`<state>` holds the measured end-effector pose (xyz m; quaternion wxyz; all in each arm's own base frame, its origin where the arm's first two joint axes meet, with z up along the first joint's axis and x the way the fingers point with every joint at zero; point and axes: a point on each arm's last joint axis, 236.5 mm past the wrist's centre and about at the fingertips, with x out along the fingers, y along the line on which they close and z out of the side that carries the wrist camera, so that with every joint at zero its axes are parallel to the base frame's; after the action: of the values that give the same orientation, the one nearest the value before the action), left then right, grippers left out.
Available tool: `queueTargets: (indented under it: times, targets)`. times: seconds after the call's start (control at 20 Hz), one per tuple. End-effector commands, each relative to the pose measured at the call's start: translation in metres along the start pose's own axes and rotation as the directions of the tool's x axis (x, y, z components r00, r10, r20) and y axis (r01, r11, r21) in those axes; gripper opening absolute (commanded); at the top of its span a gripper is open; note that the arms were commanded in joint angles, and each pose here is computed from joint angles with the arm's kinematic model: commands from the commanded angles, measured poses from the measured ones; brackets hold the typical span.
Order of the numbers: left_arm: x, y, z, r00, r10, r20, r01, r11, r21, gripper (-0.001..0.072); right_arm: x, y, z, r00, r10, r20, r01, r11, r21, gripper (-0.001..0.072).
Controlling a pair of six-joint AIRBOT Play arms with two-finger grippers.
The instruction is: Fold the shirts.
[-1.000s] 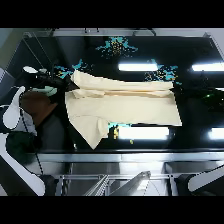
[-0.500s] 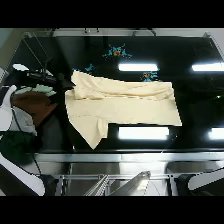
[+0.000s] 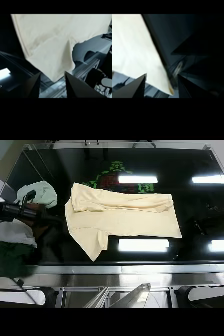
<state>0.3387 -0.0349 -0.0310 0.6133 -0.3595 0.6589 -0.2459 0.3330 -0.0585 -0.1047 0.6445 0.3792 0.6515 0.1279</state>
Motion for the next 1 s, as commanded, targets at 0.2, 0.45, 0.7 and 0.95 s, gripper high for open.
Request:
queueTargets:
  times: [0.2, 0.45, 0.7, 0.95]
  targets:
    - [0.052, 0.023, -0.071, 0.999, 0.048, -0.013, -0.049, 0.991, -0.126, 0.032, 0.061, 0.02, 0.001, 0.998, -0.004, -0.055, -0.001, 0.996, -0.091, 0.0389]
    - [0.1, 0.029, -0.099, 0.99, 0.109, -0.087, -0.117, 0.988, -0.102, 0.032, 0.066, 0.039, 0.009, 0.999, 0.041, -0.027, -0.044, 0.991, -0.127, 0.0022]
    - [0.119, 0.032, -0.089, 0.982, 0.181, -0.046, -0.184, 0.979, -0.088, 0.0321, 0.066, 0.038, 0.009, 0.999, 0.039, -0.028, -0.042, 0.991, -0.129, 0.0022]
    - [0.137, 0.016, -0.039, 0.972, 0.176, 0.155, -0.163, 0.982, -0.096, 0.0318, 0.066, 0.038, 0.009, 0.999, 0.039, -0.027, -0.042, 0.989, -0.142, 0.0022]
